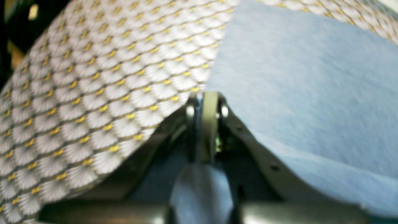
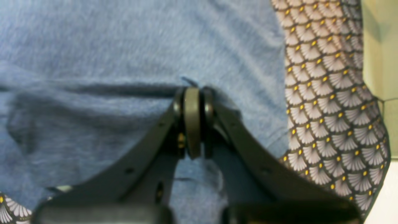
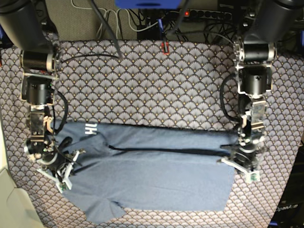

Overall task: Fold the T-shirt properly
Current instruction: 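Lift the shoulder edge and fold it over toward the hem, then lower the folded edge onto the shirt and open both grippers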

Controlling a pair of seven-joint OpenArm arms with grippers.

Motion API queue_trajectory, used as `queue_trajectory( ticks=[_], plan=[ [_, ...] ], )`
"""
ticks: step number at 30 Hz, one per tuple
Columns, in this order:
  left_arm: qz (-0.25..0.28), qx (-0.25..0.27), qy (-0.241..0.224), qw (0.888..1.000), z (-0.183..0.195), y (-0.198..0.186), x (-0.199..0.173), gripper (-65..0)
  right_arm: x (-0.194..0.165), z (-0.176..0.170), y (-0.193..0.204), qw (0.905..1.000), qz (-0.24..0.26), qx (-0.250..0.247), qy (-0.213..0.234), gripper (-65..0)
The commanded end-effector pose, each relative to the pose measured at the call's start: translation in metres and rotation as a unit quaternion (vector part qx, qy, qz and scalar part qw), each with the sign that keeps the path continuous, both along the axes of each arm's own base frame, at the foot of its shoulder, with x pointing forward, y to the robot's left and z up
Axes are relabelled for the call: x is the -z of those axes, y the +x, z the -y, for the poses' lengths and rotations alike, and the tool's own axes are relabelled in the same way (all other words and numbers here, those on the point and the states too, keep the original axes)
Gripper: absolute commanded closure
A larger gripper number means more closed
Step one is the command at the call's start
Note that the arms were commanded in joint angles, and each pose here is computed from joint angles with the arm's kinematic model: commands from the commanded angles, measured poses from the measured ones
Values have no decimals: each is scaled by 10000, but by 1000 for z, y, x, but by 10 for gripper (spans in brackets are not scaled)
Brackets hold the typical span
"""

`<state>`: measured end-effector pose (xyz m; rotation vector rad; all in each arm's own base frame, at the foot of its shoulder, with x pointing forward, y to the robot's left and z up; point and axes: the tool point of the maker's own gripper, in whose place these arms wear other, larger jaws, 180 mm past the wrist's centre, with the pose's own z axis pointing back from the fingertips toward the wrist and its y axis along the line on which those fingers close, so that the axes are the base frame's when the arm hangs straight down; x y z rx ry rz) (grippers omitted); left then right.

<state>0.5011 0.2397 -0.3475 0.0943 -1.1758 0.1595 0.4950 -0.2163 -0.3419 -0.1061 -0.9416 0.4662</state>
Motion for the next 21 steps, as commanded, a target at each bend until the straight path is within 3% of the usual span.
queue_trajectory(
  ticks=[1,14,21],
  plan=[
    [467,17,111,9988,-2,16,-32,-5,-30,-3,17,9991,411,-17,70,0],
    [515,-50,180,9985,-13,18,-39,-6,-29,-11,18,9991,407,-61,116,0],
    [523,-54,188,9984,-14,18,-40,-9,-9,-10,19,9997,54,8,251,0]
  ],
)
